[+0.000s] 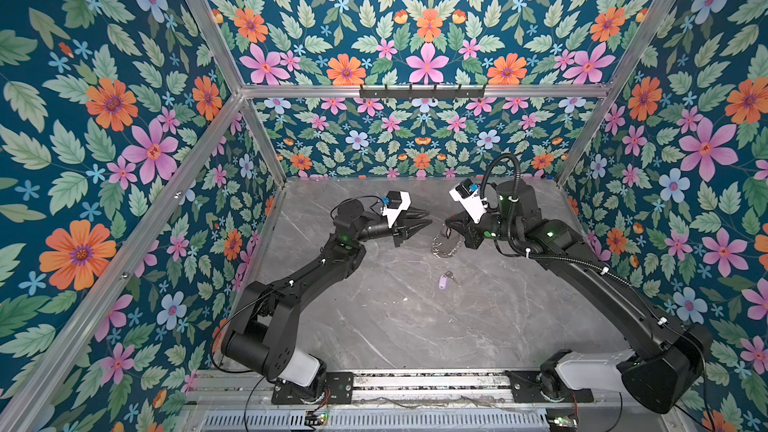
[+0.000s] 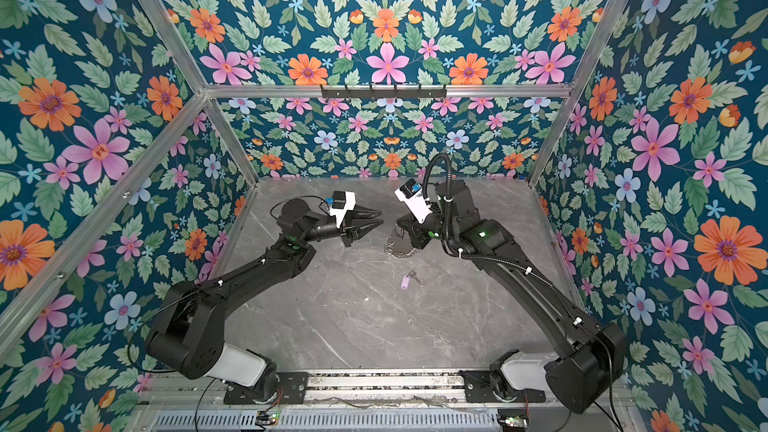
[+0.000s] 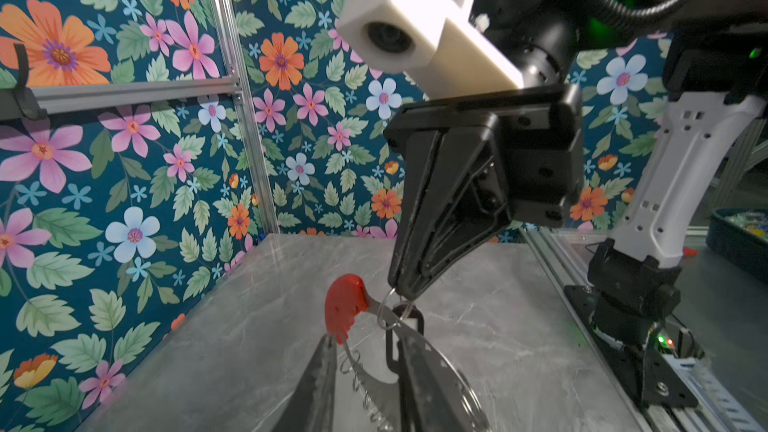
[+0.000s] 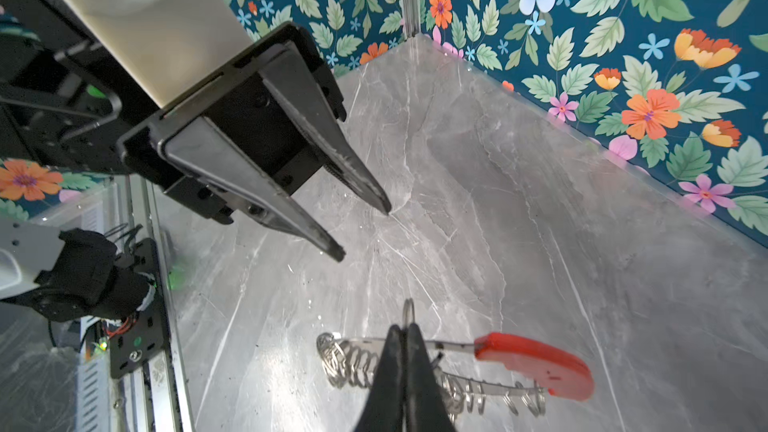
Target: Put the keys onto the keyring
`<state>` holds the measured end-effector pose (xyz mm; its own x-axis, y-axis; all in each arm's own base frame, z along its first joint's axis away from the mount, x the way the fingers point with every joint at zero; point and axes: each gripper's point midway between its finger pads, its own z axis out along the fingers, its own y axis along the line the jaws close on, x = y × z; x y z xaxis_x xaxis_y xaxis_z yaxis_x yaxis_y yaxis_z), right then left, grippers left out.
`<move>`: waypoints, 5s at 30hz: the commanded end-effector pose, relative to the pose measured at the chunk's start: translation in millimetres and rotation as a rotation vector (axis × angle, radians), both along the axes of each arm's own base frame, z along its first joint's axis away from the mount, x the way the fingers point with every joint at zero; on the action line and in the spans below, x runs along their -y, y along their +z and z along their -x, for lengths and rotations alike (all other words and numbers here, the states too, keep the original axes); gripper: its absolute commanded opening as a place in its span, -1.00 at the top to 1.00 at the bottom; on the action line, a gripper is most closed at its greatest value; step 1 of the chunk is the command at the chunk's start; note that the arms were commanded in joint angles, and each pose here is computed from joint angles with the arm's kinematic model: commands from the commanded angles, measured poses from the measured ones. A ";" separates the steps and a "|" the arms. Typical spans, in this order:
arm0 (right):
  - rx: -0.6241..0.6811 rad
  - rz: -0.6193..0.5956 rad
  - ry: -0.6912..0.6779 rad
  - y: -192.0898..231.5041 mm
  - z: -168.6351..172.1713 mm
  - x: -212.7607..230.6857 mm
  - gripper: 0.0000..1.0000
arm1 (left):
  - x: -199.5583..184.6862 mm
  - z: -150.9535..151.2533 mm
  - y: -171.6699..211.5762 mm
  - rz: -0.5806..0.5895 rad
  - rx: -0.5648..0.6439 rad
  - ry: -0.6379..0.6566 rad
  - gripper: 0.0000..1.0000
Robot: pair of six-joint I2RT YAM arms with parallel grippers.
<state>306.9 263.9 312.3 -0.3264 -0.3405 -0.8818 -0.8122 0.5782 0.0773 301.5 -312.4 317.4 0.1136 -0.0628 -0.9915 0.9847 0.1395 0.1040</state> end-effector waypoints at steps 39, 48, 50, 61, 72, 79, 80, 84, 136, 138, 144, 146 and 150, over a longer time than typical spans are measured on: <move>0.071 0.015 0.037 11.4 0.7 -30.3 1.00 | 6.4 23.4 -10.1 -0.093 0.031 -0.118 1.00; 0.028 -0.153 -0.081 29.4 -2.5 -10.1 0.36 | 4.0 26.6 7.9 -0.005 0.016 -0.116 1.00; -0.016 -0.238 -0.070 36.2 -0.5 -4.6 0.33 | 2.8 29.4 11.8 0.029 0.003 -0.126 1.00; -0.144 -0.518 0.059 54.0 14.0 4.2 0.28 | -9.0 49.9 49.3 0.278 -0.031 -0.253 1.00; -0.172 -0.566 0.103 52.1 15.5 -2.0 0.30 | -9.9 47.3 53.6 0.305 -0.050 -0.250 1.00; -0.223 -0.616 0.182 54.6 16.5 -12.9 0.30 | -10.2 47.4 55.4 0.306 -0.046 -0.253 1.00; -0.233 -0.621 0.193 54.1 16.6 -14.7 0.29 | -10.1 47.1 55.4 0.306 -0.045 -0.252 1.00; -0.258 -0.635 0.215 53.7 15.7 -20.1 0.27 | -10.7 43.9 54.7 0.308 -0.049 -0.244 1.00; -0.077 -0.441 0.049 40.7 -19.1 -31.9 0.58 | -15.4 -15.1 57.9 0.381 -0.192 -0.134 1.00; -0.075 -0.438 0.052 40.2 -18.4 -33.9 0.58 | -15.2 -14.9 57.9 0.382 -0.197 -0.136 1.00; -0.075 -0.431 0.060 39.3 -15.6 -38.8 0.78 | -15.7 -16.6 58.7 0.391 -0.204 -0.129 1.00; -0.078 -0.427 0.059 37.7 -15.3 -39.2 0.80 | -15.8 -17.2 58.7 0.393 -0.207 -0.127 1.00; -0.068 -0.411 0.030 36.5 -15.0 -33.6 0.81 | -15.7 -17.8 58.6 0.394 -0.218 -0.129 1.00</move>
<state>321.4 301.8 345.8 -0.4094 0.0279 -0.9120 -0.8133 0.4419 0.3786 321.0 -299.1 367.9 -0.1456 -0.4141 -0.8985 0.9870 0.0019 -0.1608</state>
